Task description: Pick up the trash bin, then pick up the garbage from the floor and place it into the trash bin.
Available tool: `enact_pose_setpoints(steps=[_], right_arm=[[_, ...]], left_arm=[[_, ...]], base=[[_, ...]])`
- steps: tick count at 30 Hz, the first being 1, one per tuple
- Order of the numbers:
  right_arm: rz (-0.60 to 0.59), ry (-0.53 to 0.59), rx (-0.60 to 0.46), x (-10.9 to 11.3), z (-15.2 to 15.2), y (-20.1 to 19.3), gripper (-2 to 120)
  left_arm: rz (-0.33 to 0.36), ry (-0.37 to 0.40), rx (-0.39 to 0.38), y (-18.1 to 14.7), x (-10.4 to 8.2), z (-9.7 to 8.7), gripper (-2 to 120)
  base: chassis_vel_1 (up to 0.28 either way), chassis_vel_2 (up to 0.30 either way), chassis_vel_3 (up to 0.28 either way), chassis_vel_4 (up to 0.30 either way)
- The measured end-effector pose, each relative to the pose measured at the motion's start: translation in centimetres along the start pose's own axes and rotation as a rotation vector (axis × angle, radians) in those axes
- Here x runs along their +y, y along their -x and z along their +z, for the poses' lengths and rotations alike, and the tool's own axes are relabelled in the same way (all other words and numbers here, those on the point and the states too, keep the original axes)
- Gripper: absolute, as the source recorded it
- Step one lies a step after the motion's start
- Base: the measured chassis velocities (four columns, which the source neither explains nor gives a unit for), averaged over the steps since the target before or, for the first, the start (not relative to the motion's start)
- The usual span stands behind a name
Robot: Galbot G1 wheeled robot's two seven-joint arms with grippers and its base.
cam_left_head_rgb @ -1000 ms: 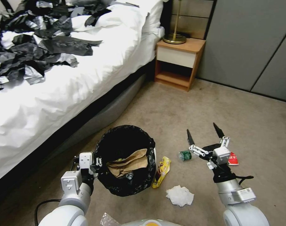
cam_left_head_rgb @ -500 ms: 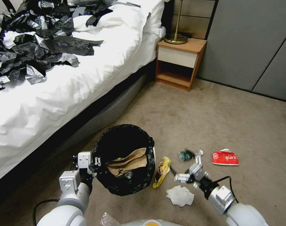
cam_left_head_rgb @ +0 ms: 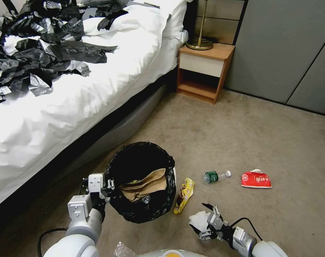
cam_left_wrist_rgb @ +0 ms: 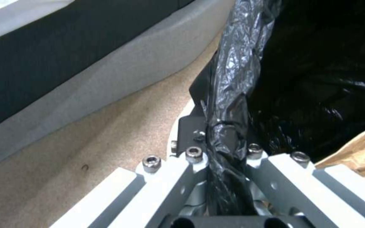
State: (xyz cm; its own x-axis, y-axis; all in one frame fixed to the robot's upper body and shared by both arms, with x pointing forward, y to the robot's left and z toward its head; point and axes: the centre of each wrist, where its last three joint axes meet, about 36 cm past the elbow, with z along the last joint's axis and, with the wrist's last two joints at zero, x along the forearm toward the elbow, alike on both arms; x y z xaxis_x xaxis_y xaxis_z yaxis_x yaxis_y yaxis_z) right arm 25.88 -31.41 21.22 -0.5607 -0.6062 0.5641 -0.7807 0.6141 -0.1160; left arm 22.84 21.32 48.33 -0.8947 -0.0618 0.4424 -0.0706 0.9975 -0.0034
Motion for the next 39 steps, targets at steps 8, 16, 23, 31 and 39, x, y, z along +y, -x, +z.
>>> enact_pose_setpoints(steps=[8, 16, 23, 31, 39], right_arm=[[0.023, 0.01, 0.019, -1.1, 1.7, 0.8, 100], [0.04, 0.026, 0.03, -1.6, 2.6, 1.7, 100], [0.045, 0.05, 0.046, -1.5, 4.1, 2.6, 90], [0.017, 0.069, 0.069, 0.6, 5.6, 2.7, 62], [0.009, 0.07, 0.071, 1.2, 5.9, 2.5, 36]], left_arm=[[-0.001, 0.002, 0.004, 0.1, 0.0, 0.1, 0], [-0.002, 0.005, 0.008, 0.1, -0.1, 0.3, 0], [-0.004, 0.007, 0.009, 0.0, -0.1, 0.4, 0], [-0.002, 0.006, 0.003, -0.1, -0.2, 0.3, 0], [0.002, 0.005, -0.002, -0.1, -0.3, 0.2, 0]], base=[[0.0, 0.0, 0.0, 0.0], [0.0, 0.0, 0.0, 0.0], [0.0, 0.0, 0.0, 0.0], [0.0, 0.0, 0.0, 0.0], [0.0, 0.0, 0.0, 0.0]])
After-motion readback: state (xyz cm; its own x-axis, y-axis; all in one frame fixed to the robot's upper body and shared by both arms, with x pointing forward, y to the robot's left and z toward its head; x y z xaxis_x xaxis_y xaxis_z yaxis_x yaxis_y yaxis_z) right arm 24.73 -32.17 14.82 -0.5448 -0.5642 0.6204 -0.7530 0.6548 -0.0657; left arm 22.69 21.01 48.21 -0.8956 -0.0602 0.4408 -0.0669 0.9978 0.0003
